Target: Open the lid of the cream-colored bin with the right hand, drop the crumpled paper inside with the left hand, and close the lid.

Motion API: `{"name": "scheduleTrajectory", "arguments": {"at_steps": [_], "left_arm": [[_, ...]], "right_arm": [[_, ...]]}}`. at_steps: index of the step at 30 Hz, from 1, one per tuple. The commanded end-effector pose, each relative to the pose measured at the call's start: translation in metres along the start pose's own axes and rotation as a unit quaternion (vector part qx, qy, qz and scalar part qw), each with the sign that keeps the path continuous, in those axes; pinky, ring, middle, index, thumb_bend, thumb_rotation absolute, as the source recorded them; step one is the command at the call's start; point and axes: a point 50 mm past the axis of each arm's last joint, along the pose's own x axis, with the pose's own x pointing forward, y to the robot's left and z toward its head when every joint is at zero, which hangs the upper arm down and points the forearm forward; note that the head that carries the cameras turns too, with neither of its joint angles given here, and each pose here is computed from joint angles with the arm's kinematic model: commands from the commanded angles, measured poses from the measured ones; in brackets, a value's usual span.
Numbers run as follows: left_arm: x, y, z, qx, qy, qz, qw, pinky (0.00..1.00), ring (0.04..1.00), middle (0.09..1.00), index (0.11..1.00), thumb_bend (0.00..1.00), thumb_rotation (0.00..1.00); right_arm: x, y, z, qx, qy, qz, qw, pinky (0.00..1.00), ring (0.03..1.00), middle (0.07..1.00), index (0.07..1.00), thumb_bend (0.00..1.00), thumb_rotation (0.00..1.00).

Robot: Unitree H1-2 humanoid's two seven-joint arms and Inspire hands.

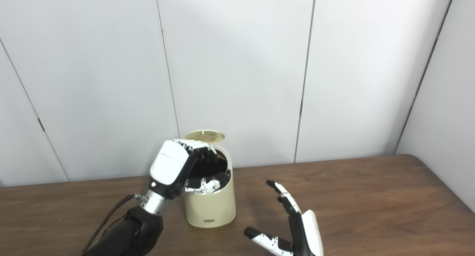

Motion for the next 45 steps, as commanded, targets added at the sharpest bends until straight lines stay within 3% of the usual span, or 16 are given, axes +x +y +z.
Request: {"name": "scheduleTrajectory", "arguments": {"at_steps": [1,3,6,16,23,29,35,40,45], "left_arm": [[0.014,0.015,-0.001,0.001,-0.023,0.036,0.999,0.18,0.221,0.287,0.42,0.66,0.12],[0.013,0.016,0.001,-0.001,-0.027,0.043,0.999,0.16,0.2,0.262,0.457,0.56,0.08],[0.011,0.014,0.0,-0.002,-0.028,0.046,0.999,0.16,0.2,0.258,0.469,0.52,0.05],[-0.006,0.018,0.002,-0.022,-0.013,0.065,0.998,0.15,0.197,0.261,0.471,0.51,0.04],[-0.033,0.034,0.013,-0.081,0.021,0.118,0.989,0.16,0.196,0.266,0.471,0.51,0.04],[-0.064,0.055,0.014,-0.139,0.081,0.166,0.973,0.14,0.177,0.255,0.471,0.51,0.05],[-0.103,0.077,0.013,-0.222,0.168,0.205,0.938,0.11,0.151,0.229,0.471,0.51,0.05],[-0.151,0.084,0.011,-0.275,0.233,0.197,0.912,0.14,0.188,0.266,0.474,0.51,0.05],[-0.195,0.086,0.012,-0.29,0.285,0.178,0.896,0.22,0.271,0.325,0.476,0.51,0.05]], "right_arm": [[-0.032,0.028,-0.008,0.024,0.052,0.025,0.998,0.81,0.875,0.883,0.854,0.83,0.73],[-0.031,0.027,-0.009,0.023,0.052,0.026,0.998,0.81,0.874,0.882,0.854,0.82,0.73],[-0.03,0.027,-0.01,0.022,0.051,0.026,0.998,0.81,0.873,0.88,0.849,0.82,0.73],[-0.027,0.021,-0.016,0.021,0.05,0.025,0.998,0.8,0.872,0.879,0.843,0.8,0.7],[-0.026,0.012,-0.022,0.015,0.049,0.024,0.998,0.8,0.869,0.876,0.838,0.78,0.69],[-0.025,0.003,-0.029,0.011,0.052,0.024,0.998,0.81,0.869,0.879,0.848,0.77,0.7],[-0.024,-0.007,-0.037,0.022,0.056,0.023,0.998,0.81,0.873,0.883,0.85,0.81,0.71],[-0.025,-0.016,-0.042,0.027,0.057,0.029,0.998,0.83,0.884,0.892,0.861,0.77,0.7],[-0.024,-0.025,-0.045,0.014,0.059,0.03,0.998,0.8,0.872,0.886,0.863,0.77,0.73]]}}
